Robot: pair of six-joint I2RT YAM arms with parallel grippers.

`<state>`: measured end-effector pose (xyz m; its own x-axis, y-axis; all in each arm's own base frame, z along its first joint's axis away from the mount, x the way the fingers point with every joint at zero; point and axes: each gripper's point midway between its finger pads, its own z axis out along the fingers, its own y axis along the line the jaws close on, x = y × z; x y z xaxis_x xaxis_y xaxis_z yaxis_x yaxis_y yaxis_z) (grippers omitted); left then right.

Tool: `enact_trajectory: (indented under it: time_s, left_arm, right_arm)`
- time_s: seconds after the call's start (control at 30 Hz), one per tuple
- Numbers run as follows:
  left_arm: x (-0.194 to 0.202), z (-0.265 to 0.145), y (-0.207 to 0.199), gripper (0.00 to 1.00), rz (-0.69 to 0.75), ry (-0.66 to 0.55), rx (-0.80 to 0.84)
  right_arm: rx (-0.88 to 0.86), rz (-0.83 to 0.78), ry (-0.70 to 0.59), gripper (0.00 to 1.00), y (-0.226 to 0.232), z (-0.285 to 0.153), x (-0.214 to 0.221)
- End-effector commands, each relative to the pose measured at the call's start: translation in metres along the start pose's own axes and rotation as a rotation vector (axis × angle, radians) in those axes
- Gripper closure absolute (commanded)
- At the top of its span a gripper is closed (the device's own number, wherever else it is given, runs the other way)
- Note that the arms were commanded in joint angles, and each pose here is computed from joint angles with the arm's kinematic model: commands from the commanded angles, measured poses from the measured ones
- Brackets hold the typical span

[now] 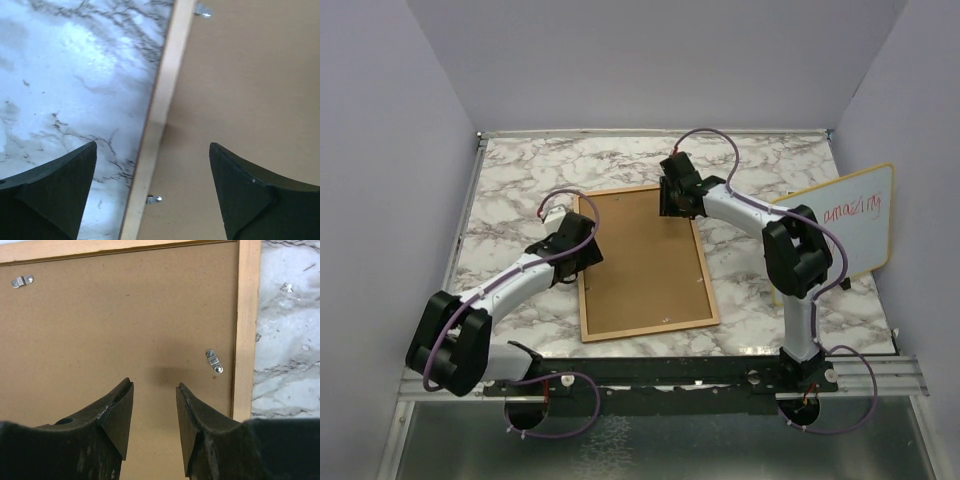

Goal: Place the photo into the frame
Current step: Install the photo frame at the center of the board.

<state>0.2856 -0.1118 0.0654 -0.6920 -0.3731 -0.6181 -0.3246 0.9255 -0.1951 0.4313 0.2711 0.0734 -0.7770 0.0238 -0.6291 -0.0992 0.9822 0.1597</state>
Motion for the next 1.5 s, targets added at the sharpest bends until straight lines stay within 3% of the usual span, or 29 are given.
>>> enact_trajectory:
  time_s: [0.0,0.3,0.5,1.47]
  left_arm:
    - [0.018,0.015,0.018,0.15,-0.073,0.085,-0.019]
    - [0.029,0.026,0.024,0.5,-0.097,0.147,0.022]
    - [0.03,0.027,0.028,0.62,-0.095,0.152,0.016]
    - [0.028,0.028,0.025,0.67,-0.089,0.16,0.025]
  right_arm:
    - [-0.066,-0.028,0.039,0.55,0.008,0.014,0.001]
    - [-0.066,-0.015,0.072,0.56,0.003,0.031,0.008]
    - [-0.005,0.015,0.116,0.56,-0.015,0.036,0.011]
    - [0.152,0.078,0.19,0.56,-0.065,0.042,0.027]
